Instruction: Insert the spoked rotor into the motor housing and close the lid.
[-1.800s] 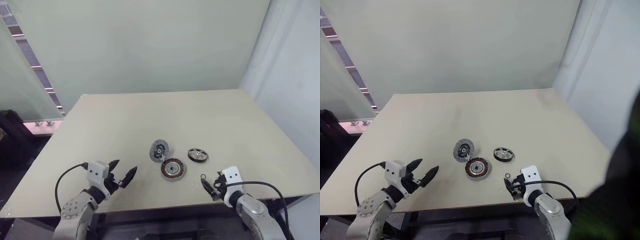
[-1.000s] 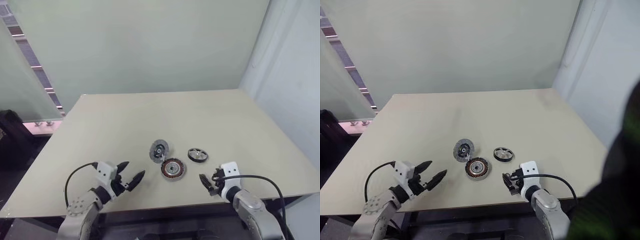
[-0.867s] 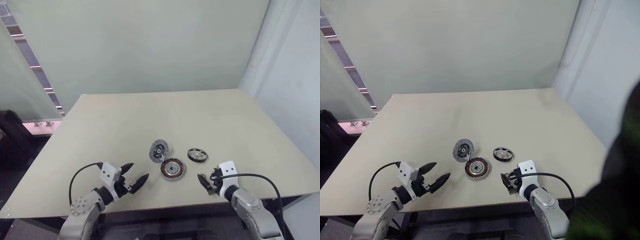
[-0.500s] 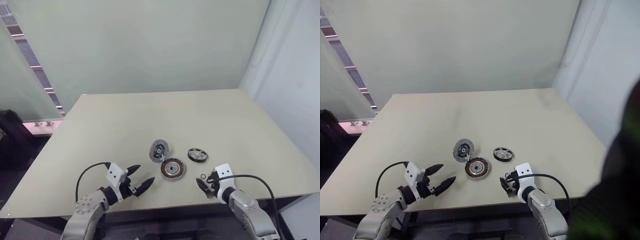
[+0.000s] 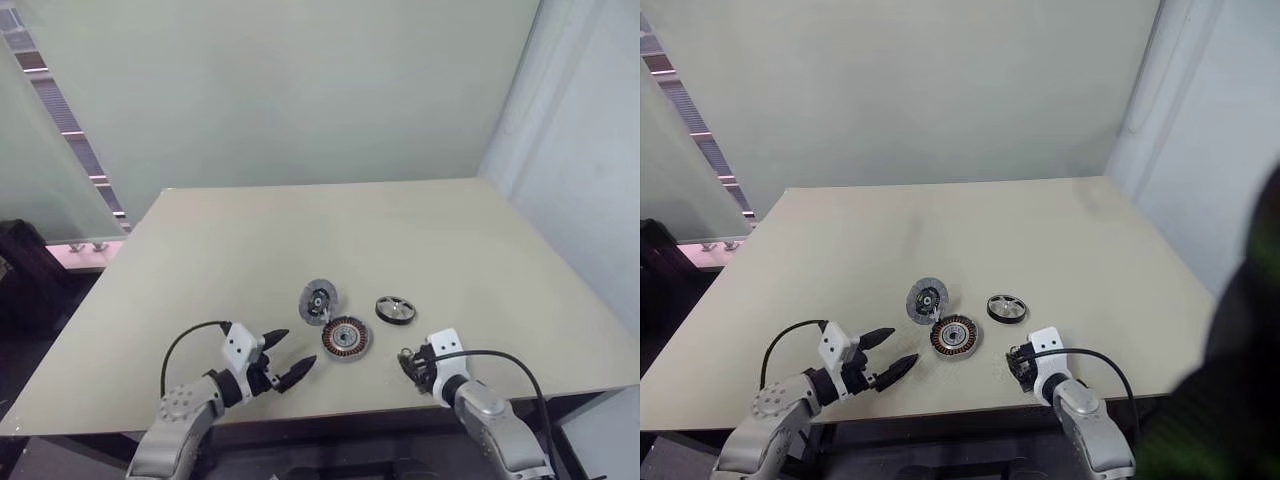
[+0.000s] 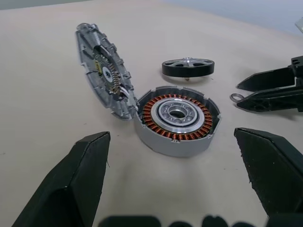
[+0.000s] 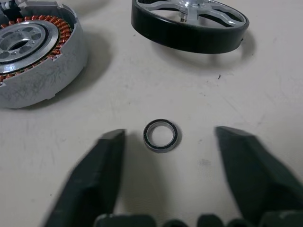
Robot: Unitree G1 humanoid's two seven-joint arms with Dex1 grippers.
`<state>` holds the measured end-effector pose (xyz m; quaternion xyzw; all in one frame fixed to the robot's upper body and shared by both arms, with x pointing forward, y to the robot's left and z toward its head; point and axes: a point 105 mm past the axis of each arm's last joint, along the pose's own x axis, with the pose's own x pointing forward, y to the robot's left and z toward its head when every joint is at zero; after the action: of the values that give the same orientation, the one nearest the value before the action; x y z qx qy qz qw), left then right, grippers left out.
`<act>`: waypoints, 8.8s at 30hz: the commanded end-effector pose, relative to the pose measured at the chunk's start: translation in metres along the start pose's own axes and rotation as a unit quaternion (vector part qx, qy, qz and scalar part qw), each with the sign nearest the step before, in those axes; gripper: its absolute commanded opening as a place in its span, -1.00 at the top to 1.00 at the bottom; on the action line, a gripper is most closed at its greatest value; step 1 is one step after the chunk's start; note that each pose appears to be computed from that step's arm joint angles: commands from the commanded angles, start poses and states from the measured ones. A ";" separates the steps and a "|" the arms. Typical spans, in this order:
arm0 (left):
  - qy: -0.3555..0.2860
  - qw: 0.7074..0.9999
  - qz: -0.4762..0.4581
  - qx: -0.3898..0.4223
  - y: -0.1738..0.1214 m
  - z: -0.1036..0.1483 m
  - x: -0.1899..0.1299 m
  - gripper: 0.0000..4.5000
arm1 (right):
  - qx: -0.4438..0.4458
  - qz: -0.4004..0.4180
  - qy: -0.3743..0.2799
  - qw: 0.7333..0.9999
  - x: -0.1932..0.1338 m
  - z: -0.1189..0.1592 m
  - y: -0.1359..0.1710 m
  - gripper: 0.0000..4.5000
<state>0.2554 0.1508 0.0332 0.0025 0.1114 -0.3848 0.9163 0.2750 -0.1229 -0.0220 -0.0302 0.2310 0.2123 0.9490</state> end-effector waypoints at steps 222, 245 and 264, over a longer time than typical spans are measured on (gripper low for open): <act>-0.032 0.999 0.008 0.008 0.011 0.011 0.001 -1.00 | 0.593 0.115 -0.014 0.797 0.030 0.090 0.018 0.82; -0.026 1.000 0.012 0.005 0.016 0.011 -0.002 -1.00 | 0.555 0.208 0.067 0.803 0.013 0.093 0.104 0.82; -0.027 1.000 0.011 0.002 0.015 0.009 -0.002 -1.00 | 0.531 0.215 0.105 0.813 0.014 0.080 0.119 0.82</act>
<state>0.2617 0.1622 0.0284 -0.0131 0.1109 -0.3713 0.9218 0.2931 -0.0392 0.0478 0.4601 0.3917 0.2132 0.7678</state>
